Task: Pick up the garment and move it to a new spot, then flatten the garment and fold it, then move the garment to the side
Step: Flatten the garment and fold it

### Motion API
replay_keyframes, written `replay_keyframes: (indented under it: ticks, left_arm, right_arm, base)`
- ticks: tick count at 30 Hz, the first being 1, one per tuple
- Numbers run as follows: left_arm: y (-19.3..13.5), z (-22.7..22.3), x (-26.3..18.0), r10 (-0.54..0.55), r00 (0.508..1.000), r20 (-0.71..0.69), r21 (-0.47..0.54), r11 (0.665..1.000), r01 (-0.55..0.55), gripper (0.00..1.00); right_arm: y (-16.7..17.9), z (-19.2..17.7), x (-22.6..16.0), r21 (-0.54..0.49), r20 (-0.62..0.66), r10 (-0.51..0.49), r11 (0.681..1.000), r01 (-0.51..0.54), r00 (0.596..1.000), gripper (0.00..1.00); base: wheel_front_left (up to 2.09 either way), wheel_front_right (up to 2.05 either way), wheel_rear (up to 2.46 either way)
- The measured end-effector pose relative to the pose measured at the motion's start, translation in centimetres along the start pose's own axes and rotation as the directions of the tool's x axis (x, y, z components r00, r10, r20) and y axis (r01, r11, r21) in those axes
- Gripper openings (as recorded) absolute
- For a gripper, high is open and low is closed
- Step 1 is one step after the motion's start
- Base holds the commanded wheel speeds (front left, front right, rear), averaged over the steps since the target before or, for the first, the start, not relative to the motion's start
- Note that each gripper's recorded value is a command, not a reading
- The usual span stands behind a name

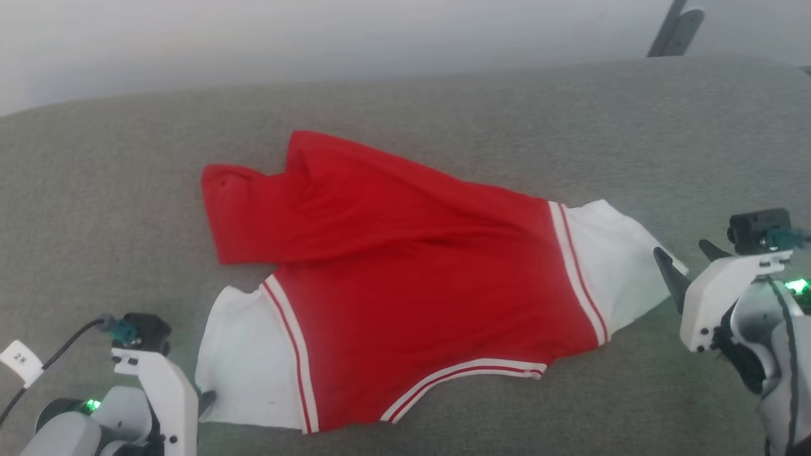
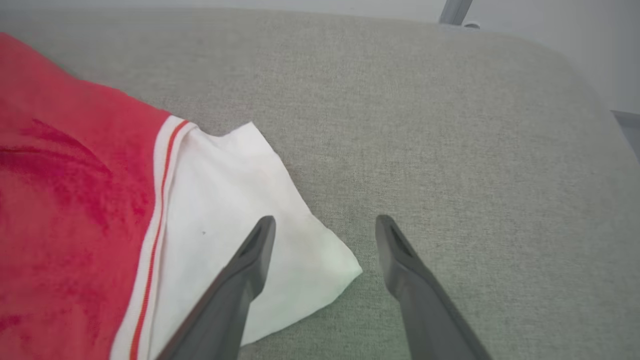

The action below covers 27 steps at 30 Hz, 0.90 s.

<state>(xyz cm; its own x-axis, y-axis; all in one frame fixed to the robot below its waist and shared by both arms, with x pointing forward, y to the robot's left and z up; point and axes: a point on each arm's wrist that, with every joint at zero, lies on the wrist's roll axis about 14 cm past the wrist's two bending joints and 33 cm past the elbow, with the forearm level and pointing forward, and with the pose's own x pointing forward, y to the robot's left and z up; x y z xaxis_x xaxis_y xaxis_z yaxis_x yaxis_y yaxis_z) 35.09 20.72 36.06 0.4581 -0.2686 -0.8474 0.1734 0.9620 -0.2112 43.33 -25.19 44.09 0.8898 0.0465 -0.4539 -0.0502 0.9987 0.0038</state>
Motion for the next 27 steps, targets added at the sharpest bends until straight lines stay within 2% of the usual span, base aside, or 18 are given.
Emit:
replay_keyframes:
  ticks: [5, 9, 14, 15, 16, 19, 23, 27]
  left_arm:
    - [-0.1, 0.2, 0.2, -0.007, 1.000, 0.005, -0.003, 1.000, 0.007, 0.00]
    - [-0.1, 0.3, 0.3, -0.012, 1.000, 0.011, -0.010, 1.000, 0.012, 0.00]
    - [0.3, 0.3, 0.4, -0.009, 1.000, 0.013, -0.023, 1.000, 0.009, 0.00]
    - [0.3, 0.3, 0.4, -0.009, 1.000, 0.015, -0.025, 1.000, 0.009, 0.00]
    - [0.3, 0.3, 0.5, -0.009, 1.000, 0.014, -0.026, 1.000, 0.010, 0.00]
    - [0.3, 0.8, 0.5, -0.013, 1.000, 0.024, -0.037, 0.999, 0.014, 0.00]
    - [0.4, 2.1, 0.0, -0.009, 0.999, 0.052, -0.032, 0.999, 0.010, 0.00]
    - [0.0, 6.6, -2.0, -0.012, 0.986, 0.165, -0.006, 1.000, 0.013, 0.00]
  right_arm:
    - [0.2, -2.6, 1.9, 0.004, -0.210, 0.038, 0.999, -0.038, 0.977, 1.00]
    - [0.2, -4.4, 3.0, -0.006, -0.342, 0.053, 0.998, -0.058, 0.938, 1.00]
    - [0.4, -6.2, 3.8, 0.031, -0.476, 0.071, 0.998, -0.063, 0.877, 1.00]
    - [0.5, -6.5, 3.8, 0.027, -0.500, 0.072, 0.997, -0.068, 0.863, 0.43]
    - [0.7, -6.5, 3.9, 0.026, -0.515, 0.078, 0.997, -0.076, 0.853, 0.00]
    - [1.5, -6.0, 4.1, 0.047, -0.527, 0.109, 0.994, -0.099, 0.843, 0.00]
    - [2.0, -4.5, 4.1, 0.073, -0.490, 0.137, 0.991, -0.116, 0.861, 0.00]
    - [3.3, -1.3, 3.9, 0.104, -0.398, 0.189, 0.981, -0.161, 0.898, 0.00]
  base:
    - [0.00, 0.00, 0.00]
    - [0.00, 0.00, 0.00]
    - [0.00, 0.00, 0.00]
    - [0.00, 0.00, 0.00]
    - [0.00, 0.00, 0.00]
    - [0.00, 0.00, 0.00]
    - [0.00, 0.00, 0.00]
    - [0.00, 0.00, 0.00]
